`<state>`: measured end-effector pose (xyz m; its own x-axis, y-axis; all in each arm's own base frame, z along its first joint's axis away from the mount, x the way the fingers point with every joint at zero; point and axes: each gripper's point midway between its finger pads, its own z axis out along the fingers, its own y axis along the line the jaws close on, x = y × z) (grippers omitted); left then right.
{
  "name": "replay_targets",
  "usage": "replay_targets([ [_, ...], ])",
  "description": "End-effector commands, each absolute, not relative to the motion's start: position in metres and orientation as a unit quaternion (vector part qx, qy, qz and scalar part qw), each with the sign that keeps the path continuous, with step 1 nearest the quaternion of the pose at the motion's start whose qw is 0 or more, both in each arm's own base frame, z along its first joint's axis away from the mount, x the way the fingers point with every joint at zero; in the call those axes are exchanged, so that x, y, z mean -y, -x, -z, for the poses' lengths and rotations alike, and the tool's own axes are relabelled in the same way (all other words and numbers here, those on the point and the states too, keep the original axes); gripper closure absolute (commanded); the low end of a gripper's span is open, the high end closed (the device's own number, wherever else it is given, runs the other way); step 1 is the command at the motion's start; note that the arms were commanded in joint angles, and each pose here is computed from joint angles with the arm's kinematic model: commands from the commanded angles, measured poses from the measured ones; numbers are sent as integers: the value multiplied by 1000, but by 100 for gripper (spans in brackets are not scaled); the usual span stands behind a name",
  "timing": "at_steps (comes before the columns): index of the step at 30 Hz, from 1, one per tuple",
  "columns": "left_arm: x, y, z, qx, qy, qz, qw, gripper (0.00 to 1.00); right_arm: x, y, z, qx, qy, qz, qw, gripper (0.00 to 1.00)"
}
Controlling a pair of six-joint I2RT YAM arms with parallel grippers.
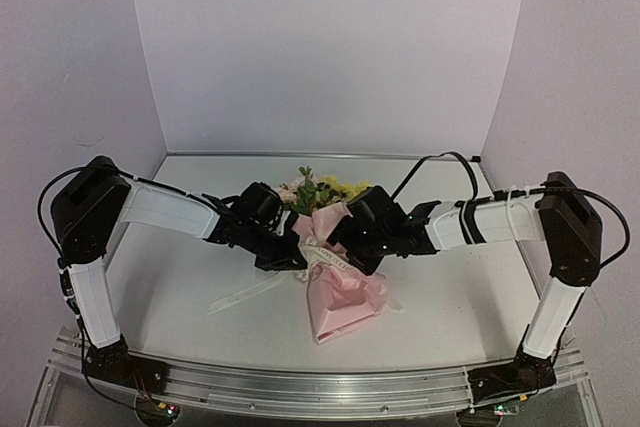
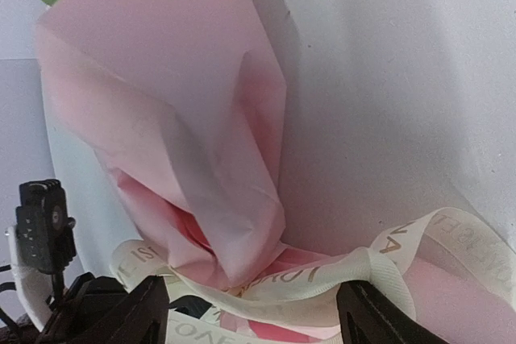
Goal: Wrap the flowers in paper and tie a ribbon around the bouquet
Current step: Cross the half-tied ribbon over the folded bouquet.
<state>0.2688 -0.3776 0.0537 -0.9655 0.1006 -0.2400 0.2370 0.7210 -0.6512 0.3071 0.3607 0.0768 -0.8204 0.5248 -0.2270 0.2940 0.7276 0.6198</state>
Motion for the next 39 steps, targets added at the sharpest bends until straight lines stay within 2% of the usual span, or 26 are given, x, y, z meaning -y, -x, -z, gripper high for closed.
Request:
replay_targets([
  [1,382,-274,-78,-909,-109,383,122,100,-368,-311,-100,-891,-222,-325,225,27],
  [5,382,-274,-78,-909,-110,383,123,100,-373,-309,-87,-894,-238,-323,201,42],
  [12,382,-273,-79,-909,-112,383,122,100,-373,-308,-75,-898,-258,-307,183,44],
  [17,382,-274,-79,-909,-113,382,124,100,-371,-306,-70,-899,-266,-300,176,50],
  [32,381,-275,-81,-909,-113,381,127,100,-376,-317,-87,-901,-244,-303,194,100],
  [39,381,-274,-80,-909,-116,380,127,100,-376,-316,-95,-906,-224,-301,195,100],
])
